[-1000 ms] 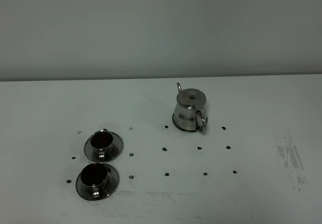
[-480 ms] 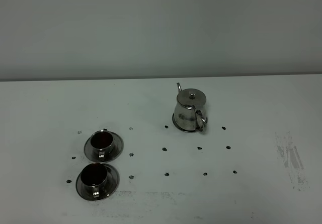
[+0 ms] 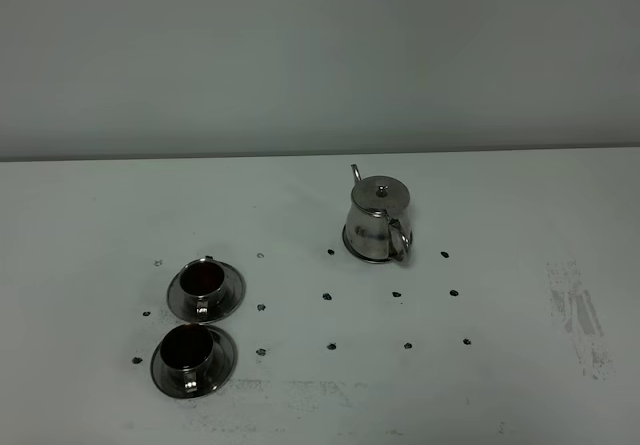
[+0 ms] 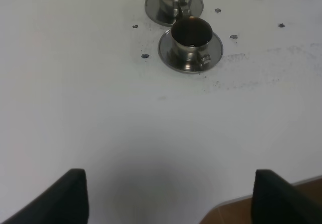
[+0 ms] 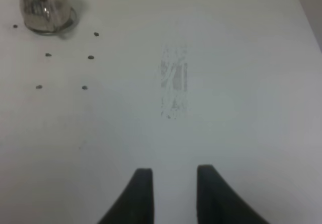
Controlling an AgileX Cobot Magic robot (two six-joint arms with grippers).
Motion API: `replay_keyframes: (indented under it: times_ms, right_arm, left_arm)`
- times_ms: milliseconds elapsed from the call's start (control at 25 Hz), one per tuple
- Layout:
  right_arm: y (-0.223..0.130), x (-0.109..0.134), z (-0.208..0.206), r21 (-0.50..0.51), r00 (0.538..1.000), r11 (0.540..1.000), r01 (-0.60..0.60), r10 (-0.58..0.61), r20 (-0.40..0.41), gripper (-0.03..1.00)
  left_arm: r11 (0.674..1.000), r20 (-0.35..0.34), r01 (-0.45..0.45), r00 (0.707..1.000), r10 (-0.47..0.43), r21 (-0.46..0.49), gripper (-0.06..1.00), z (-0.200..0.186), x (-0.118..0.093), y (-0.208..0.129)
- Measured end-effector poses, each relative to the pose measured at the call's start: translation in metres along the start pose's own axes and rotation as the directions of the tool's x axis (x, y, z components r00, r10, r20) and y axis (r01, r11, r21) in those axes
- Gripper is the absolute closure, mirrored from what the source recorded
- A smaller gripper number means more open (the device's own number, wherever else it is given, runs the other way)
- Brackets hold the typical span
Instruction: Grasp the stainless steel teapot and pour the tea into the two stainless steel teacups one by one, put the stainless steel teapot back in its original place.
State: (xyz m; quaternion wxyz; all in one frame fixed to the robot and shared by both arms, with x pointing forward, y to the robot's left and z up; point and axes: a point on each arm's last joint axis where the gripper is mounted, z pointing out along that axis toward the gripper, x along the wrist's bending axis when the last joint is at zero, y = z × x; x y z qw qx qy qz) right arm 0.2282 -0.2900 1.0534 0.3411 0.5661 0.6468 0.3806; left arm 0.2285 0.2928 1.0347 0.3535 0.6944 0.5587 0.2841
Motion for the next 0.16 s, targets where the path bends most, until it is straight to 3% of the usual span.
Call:
replay_keyframes:
  times_ms: [160]
  right_arm:
    - [0.0000, 0.0000, 0.0000, 0.000, 1.000, 1.000, 0.000, 0.000, 0.000, 0.77]
  left_arm:
    - [1.000, 0.000, -0.001, 1.000, 0.001, 0.000, 0.29, 0.0000, 0.0000, 0.0000]
